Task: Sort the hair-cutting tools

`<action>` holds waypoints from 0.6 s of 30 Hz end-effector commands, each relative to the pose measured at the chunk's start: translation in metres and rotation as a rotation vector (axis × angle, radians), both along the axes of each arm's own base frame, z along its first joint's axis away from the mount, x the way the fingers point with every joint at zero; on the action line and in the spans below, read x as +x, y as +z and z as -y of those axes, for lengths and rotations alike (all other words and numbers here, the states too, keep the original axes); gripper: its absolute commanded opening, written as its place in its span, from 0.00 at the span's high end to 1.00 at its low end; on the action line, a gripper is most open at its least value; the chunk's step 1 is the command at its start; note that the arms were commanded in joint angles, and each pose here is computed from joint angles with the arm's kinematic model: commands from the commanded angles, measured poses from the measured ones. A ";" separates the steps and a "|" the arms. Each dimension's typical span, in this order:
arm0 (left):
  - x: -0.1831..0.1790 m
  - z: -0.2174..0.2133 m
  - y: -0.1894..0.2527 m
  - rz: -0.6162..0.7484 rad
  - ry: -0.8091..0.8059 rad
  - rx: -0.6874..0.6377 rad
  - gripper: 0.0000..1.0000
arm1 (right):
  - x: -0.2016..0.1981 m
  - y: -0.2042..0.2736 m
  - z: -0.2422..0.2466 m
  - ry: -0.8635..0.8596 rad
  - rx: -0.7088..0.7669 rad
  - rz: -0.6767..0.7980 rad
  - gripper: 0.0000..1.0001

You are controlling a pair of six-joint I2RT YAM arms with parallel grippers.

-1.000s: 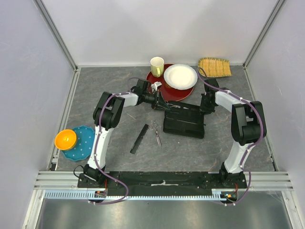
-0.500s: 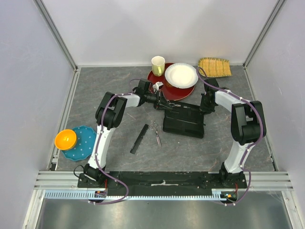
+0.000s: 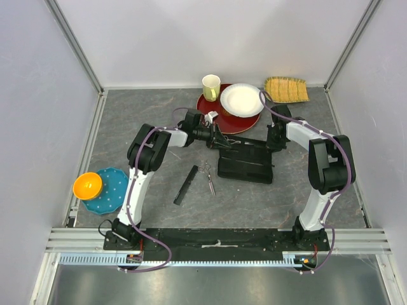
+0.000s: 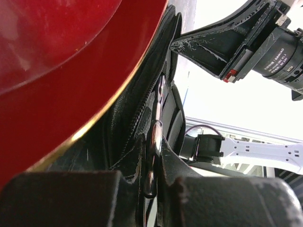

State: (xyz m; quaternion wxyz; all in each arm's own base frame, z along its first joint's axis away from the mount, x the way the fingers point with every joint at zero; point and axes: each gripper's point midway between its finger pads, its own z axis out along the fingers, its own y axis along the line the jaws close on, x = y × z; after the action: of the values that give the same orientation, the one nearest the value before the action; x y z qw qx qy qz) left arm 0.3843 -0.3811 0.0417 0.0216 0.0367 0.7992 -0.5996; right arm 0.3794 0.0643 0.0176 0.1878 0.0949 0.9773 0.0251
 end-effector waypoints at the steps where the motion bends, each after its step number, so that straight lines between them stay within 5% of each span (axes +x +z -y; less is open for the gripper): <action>1: -0.019 0.008 0.015 0.062 -0.011 -0.006 0.98 | -0.009 -0.028 -0.086 0.212 0.247 0.003 0.96; 10: -0.044 -0.008 0.008 0.064 0.003 0.030 0.95 | -0.038 -0.023 -0.119 0.419 0.328 0.011 0.94; 14: -0.053 -0.015 -0.002 0.045 0.004 0.063 0.85 | -0.046 -0.029 -0.117 0.381 0.320 -0.002 0.92; 18: -0.053 -0.021 -0.008 0.055 0.023 0.129 0.59 | -0.046 -0.039 -0.108 0.312 0.279 -0.025 0.92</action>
State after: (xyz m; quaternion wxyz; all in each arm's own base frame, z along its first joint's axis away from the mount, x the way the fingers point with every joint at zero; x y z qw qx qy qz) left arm 0.3496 -0.3557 0.0290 0.0415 0.0079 0.8246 -0.5642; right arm 0.3834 0.0934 0.0194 0.2539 -0.0153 0.9658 0.0507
